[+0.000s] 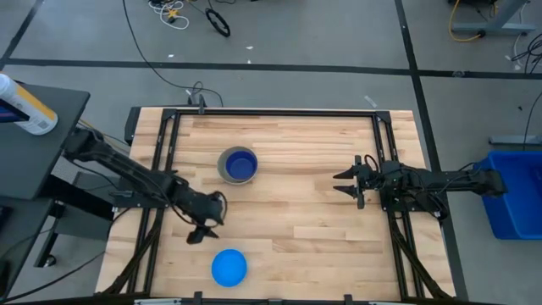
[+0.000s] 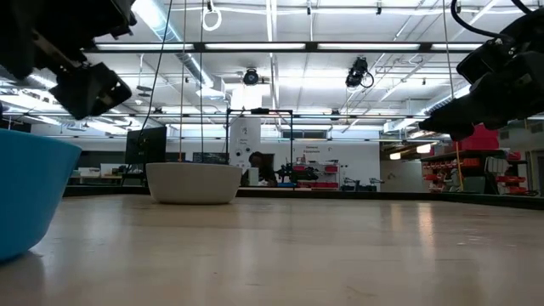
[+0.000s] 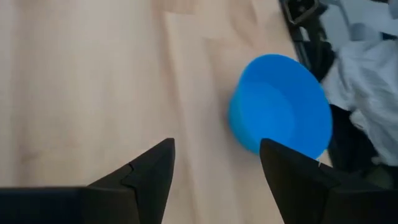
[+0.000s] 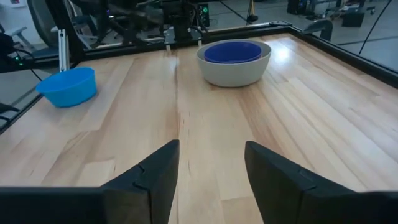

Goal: Nest bowls inside each other
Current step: Stack the light blue bowl on the dark blue bowl

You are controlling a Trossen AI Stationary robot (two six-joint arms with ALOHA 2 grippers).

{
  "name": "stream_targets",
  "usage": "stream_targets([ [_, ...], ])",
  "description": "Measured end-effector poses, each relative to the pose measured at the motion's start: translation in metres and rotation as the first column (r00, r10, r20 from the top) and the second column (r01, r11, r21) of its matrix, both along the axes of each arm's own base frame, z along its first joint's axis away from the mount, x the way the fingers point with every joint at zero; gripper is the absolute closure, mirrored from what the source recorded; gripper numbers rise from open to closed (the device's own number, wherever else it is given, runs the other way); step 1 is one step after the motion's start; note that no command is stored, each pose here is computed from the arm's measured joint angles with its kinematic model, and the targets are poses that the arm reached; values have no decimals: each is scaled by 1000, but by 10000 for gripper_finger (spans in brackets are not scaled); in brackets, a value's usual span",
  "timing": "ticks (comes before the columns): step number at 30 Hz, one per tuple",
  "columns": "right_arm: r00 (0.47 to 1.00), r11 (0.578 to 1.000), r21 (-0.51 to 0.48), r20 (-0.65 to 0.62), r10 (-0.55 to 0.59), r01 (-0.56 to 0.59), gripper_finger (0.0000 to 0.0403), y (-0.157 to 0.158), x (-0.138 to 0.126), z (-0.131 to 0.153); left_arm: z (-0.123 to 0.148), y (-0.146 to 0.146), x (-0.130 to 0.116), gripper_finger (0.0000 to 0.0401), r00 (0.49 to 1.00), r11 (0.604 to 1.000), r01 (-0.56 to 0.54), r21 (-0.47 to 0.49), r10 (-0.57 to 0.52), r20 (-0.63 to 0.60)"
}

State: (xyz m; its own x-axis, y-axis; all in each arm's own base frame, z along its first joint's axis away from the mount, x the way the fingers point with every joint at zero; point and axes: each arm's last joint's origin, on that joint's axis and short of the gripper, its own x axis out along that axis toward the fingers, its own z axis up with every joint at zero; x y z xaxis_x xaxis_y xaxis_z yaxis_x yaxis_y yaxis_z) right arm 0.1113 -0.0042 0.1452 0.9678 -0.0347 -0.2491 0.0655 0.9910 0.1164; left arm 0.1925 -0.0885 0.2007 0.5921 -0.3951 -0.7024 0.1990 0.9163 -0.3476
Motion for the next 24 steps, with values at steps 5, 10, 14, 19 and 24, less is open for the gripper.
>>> stream_targets([
  [5,1000,1000,0,1,0,0,216,0,0,0,-17,-24,16,147,999,994,47,-94,-48,-16],
  [10,1000,1000,0,0,0,0,216,0,0,0,-28,-38,25,148,1000,989,18,-147,-21,-17],
  [14,1000,1000,0,0,0,0,211,0,0,0,-35,-49,29,149,999,987,-40,-153,42,8],
  [19,1000,1000,6,2,25,-25,208,1,0,0,-51,-60,32,149,994,983,-111,-150,108,-23],
  [24,996,996,20,16,85,-85,214,3,0,1,-62,-67,32,149,984,972,-179,-151,173,-53],
])
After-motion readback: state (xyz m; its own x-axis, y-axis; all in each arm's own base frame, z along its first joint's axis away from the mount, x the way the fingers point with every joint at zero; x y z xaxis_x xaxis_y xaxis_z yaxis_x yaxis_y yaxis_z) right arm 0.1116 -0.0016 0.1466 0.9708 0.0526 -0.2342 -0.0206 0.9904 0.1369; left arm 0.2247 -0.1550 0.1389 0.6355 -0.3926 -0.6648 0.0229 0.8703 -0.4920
